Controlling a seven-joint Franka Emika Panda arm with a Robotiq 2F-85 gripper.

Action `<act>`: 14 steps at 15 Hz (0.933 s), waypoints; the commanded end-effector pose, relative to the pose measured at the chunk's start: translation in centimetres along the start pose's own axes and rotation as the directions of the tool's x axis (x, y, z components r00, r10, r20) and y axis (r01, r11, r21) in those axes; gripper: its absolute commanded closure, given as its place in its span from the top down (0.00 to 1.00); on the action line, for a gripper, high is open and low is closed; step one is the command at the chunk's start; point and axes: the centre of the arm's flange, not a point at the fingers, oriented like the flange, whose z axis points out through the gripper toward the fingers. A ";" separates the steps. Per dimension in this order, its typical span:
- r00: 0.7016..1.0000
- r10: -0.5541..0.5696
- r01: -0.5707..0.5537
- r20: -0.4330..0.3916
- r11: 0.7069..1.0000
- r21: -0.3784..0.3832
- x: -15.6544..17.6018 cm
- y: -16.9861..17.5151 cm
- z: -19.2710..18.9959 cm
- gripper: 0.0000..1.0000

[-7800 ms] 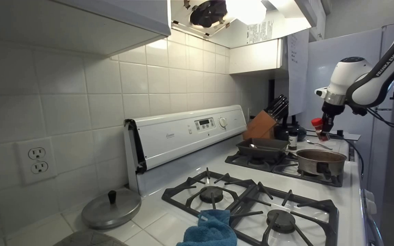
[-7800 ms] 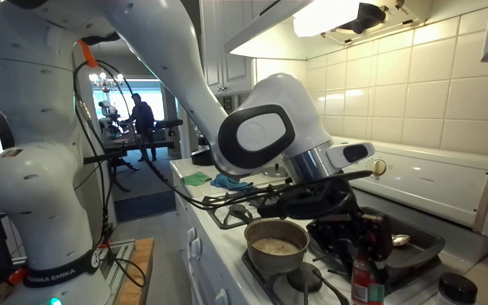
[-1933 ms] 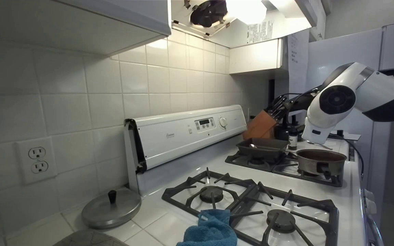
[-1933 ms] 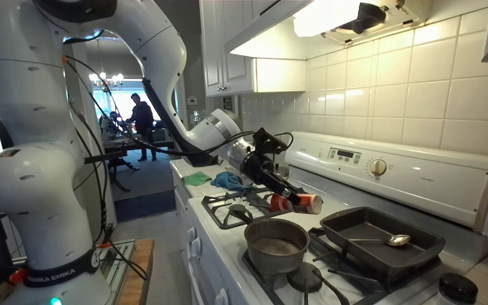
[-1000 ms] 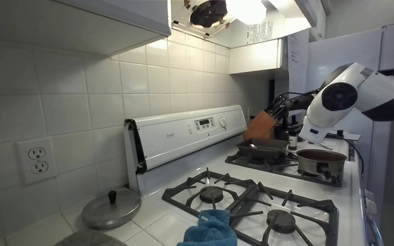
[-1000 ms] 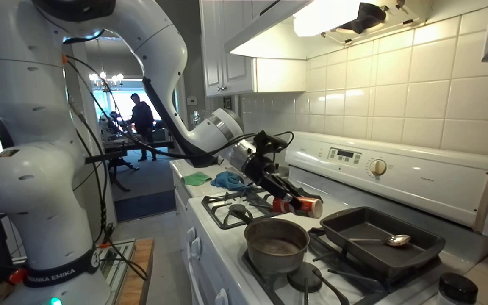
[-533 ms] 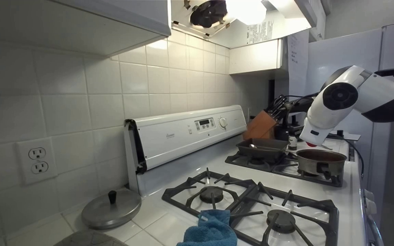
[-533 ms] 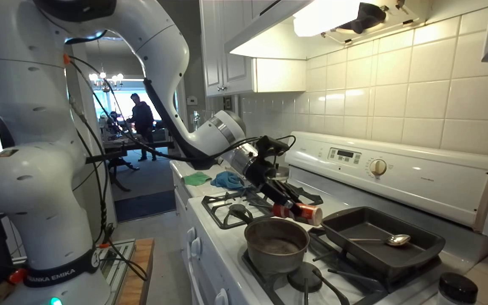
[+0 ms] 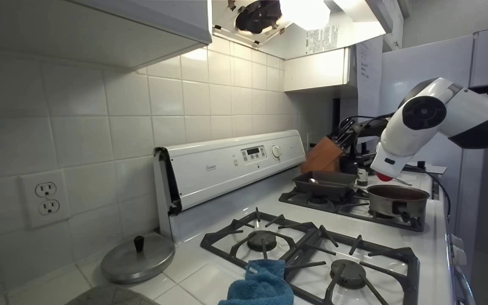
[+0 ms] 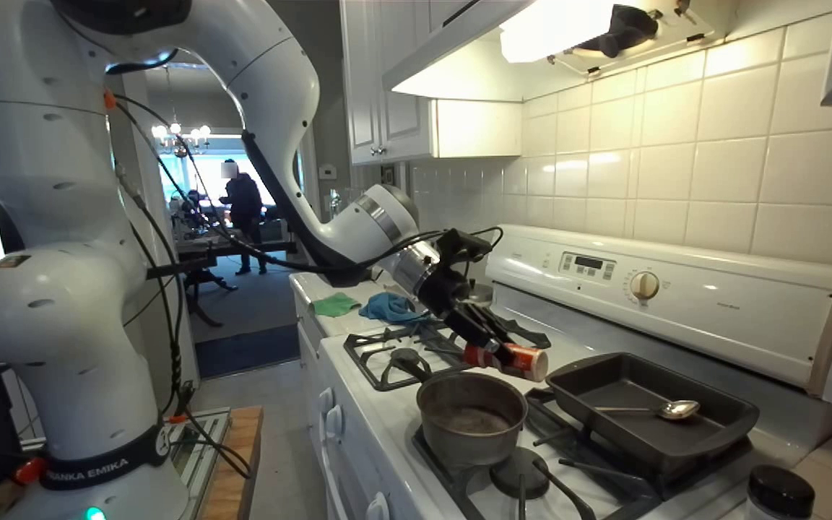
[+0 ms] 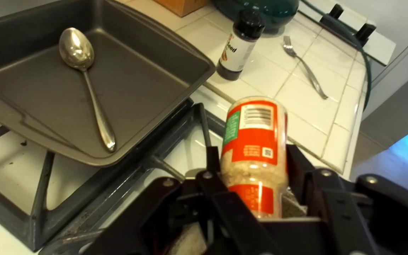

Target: Pour some of the contents of the orange bottle into the pot

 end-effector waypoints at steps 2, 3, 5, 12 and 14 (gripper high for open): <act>0.998 -0.011 0.010 -0.062 1.000 -0.027 0.9 -0.7 0.0 0.23; 0.998 -0.012 0.011 -0.054 1.000 -0.022 0.9 -0.9 0.0 0.23; 0.999 -0.006 0.005 -0.038 1.000 -0.019 0.7 -1.4 -0.4 0.23; 1.000 0.020 -0.020 0.010 1.000 -0.015 -0.5 -2.1 -1.8 0.23; 0.999 0.022 -0.024 -0.040 0.998 -0.053 -0.5 -2.0 -1.6 0.23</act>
